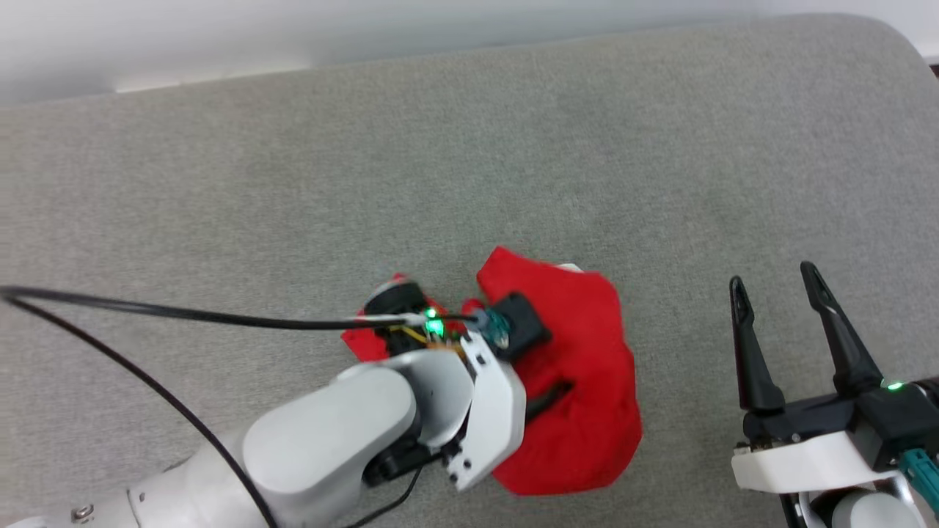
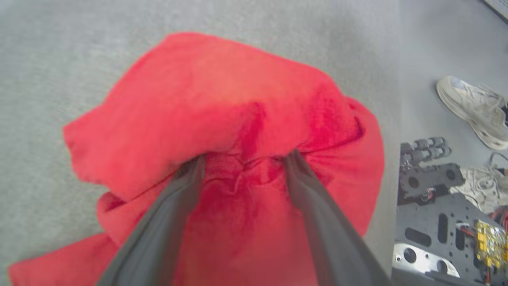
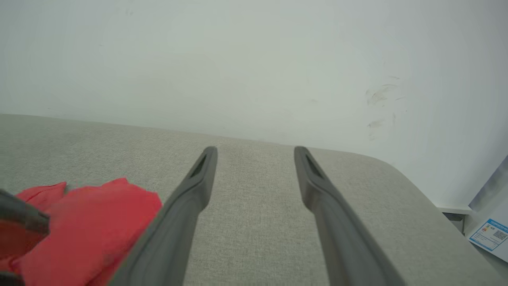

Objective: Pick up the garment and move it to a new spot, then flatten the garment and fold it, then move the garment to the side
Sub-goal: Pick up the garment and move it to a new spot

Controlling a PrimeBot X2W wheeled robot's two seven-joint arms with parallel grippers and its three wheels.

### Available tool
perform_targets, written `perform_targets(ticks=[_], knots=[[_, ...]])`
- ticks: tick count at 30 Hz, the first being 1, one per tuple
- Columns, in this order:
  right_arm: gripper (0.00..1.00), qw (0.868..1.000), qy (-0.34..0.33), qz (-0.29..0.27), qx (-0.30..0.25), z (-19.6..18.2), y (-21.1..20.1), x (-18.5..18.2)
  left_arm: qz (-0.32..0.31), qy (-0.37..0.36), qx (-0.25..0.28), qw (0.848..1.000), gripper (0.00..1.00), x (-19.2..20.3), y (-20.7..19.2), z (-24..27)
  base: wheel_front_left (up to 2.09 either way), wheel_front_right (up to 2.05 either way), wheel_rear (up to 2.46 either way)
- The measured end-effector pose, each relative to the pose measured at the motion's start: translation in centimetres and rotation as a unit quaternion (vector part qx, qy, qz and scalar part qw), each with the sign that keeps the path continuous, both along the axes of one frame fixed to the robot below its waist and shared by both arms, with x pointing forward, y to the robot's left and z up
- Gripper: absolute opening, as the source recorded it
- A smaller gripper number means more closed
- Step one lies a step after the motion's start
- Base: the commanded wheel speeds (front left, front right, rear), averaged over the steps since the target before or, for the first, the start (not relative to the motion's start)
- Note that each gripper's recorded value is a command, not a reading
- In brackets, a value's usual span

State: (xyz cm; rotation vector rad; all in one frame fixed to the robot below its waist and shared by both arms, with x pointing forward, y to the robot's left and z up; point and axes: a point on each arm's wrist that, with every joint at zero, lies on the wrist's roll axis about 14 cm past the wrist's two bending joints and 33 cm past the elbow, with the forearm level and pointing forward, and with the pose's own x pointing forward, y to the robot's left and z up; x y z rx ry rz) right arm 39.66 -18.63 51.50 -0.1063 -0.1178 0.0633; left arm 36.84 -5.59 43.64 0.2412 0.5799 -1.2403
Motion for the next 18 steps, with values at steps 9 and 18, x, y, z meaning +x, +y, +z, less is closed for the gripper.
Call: perform_targets(ticks=[9, 18], knots=[[1.00, 1.000, -0.010, 0.020, 0.005, 0.7, 1.4, -0.6, 0.166, -0.162, -0.148, 0.961, 1.00, 6.5, 2.8, 9.0, 0.00, 0.00, 0.00], [1.00, 0.999, -0.018, 0.038, 0.009, 1.3, 2.5, -0.7, 0.375, -0.293, -0.161, 0.865, 1.00, 9.5, 13.7, 11.5, 0.00, 0.00, 0.00]])
